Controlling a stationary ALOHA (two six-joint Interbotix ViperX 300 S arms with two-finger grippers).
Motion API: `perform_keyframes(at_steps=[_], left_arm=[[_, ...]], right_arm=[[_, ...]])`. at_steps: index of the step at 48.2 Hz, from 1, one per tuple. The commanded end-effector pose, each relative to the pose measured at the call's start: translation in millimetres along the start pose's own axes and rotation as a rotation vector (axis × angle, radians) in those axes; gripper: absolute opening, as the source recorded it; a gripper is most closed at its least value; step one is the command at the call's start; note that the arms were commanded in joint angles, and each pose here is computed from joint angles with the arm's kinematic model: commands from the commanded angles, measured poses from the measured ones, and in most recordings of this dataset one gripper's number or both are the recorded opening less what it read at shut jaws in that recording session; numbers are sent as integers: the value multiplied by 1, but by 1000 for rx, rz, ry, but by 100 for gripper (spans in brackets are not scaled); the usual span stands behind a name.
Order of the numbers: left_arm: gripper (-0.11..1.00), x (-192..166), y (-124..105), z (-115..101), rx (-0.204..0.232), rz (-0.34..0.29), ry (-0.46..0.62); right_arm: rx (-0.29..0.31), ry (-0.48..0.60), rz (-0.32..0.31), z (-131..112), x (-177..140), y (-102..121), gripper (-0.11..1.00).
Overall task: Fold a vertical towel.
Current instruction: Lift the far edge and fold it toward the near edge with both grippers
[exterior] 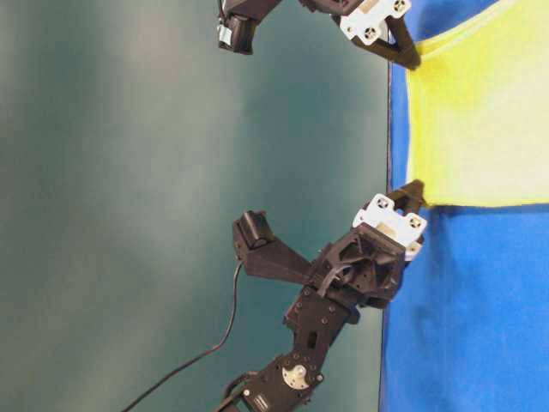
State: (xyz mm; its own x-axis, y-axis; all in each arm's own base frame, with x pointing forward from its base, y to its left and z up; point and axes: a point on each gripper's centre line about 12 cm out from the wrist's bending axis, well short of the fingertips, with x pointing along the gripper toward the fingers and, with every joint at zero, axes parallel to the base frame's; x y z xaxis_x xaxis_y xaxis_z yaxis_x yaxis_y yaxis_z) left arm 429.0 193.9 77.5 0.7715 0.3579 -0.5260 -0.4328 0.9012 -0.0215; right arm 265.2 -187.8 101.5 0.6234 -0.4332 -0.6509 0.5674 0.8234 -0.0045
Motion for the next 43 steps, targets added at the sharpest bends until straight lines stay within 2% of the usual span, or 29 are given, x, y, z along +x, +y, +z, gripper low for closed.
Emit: perform_keyframes(at_steps=[1, 10, 16, 26, 32, 37, 43], left_arm=[[3, -5, 7, 23, -4, 11, -60], [3, -7, 9, 24, -4, 15, -62], [3, -14, 9, 35, 0, 15, -85], [3, -36, 2, 62, 62, 6, -141], [3, -46, -5, 71, 82, -6, -152], [3, -56, -17, 76, 97, -29, -152], [3, -73, -38, 82, 140, -71, -161]], right_arm=[[5, -47, -12, 15, -4, -5, 6], [9, -55, -14, 17, -4, -6, 6], [18, -60, -15, 19, -5, -6, 6], [12, -115, -17, 37, -25, -6, 6], [9, -141, -17, 47, -43, -6, 6], [6, -143, -9, 50, -58, -2, 6], [-12, -160, 28, 46, -76, 12, 6]])
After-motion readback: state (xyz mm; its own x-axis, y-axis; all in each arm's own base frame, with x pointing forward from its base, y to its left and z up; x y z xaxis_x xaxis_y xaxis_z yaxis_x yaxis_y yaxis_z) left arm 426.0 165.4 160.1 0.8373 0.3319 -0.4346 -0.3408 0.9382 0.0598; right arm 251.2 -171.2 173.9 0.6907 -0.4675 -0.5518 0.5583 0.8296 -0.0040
